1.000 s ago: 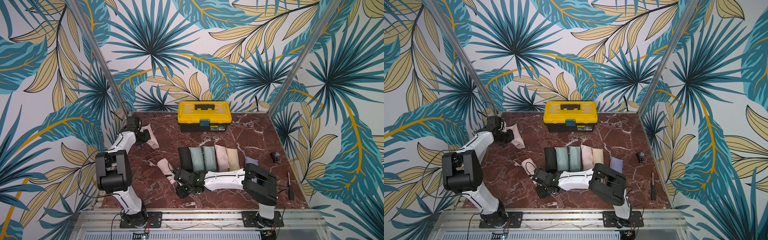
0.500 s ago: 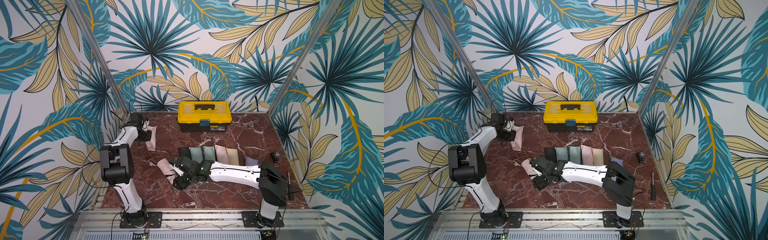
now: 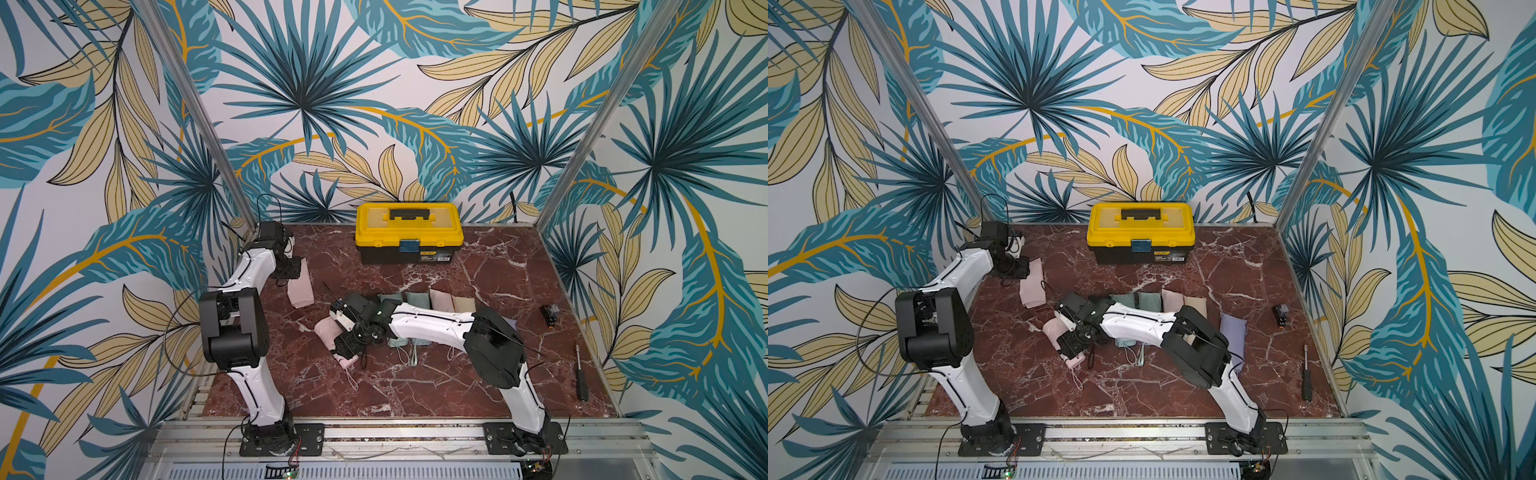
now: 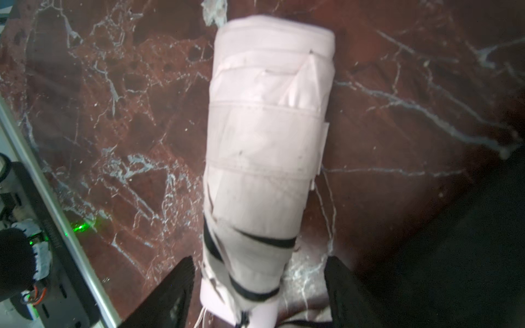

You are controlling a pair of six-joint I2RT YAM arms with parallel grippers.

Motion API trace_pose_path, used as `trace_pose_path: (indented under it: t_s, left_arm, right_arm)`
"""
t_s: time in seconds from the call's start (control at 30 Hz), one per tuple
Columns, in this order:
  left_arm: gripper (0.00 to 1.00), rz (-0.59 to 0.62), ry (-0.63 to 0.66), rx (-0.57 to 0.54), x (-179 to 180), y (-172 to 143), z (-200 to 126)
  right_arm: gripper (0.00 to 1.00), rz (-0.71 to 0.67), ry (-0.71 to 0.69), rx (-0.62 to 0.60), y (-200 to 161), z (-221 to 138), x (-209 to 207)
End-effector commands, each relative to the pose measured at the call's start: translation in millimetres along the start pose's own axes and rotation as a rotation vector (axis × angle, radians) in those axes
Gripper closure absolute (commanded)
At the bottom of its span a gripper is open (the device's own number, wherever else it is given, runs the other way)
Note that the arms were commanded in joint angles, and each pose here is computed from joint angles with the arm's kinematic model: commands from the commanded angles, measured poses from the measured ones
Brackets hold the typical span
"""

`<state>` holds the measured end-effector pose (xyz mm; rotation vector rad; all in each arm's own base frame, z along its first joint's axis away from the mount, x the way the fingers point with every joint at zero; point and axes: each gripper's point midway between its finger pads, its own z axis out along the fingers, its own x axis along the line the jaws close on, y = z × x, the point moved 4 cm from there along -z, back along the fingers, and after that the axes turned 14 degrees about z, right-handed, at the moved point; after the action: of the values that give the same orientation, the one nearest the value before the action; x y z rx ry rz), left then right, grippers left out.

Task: Take umbrellas out of sleeves
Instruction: Place the umbrella sleeve at the center of the board, then move the umbrella to the center of the board.

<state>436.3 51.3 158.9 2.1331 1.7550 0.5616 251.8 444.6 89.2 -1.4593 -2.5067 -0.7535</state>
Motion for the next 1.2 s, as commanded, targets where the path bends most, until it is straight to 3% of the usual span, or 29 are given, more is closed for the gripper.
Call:
trace_pose_path:
  t_s: [0.0,0.2,0.4,0.63,0.97,1.17]
  left_arm:
    - [0.56,-0.055,-0.031,-0.147,-6.5,22.9,-51.7]
    - [0.56,-0.087,-0.107,-0.247,-17.3,33.8,-76.0]
    - [0.56,-0.097,-0.158,-0.342,-25.8,43.8,-105.7]
    - [0.56,-0.108,-0.196,-0.423,-30.6,50.8,-131.4]
    - [0.56,-0.134,-0.237,-0.471,-30.4,52.9,-143.8]
    - [0.55,-0.139,-0.244,-0.481,-30.9,52.7,-144.7]
  right_arm:
    - [0.25,-0.016,-0.027,0.013,5.6,3.2,-0.9]
    - [0.30,0.042,-0.026,0.047,16.1,26.4,3.4]
    - [0.37,0.141,-0.027,0.007,32.0,38.7,7.3]
    - [0.40,0.334,-0.014,-0.023,47.7,57.9,12.1]
    - [0.40,0.555,0.245,-0.014,75.0,89.0,49.7]
    - [0.37,0.539,0.312,-0.059,87.6,81.0,60.6]
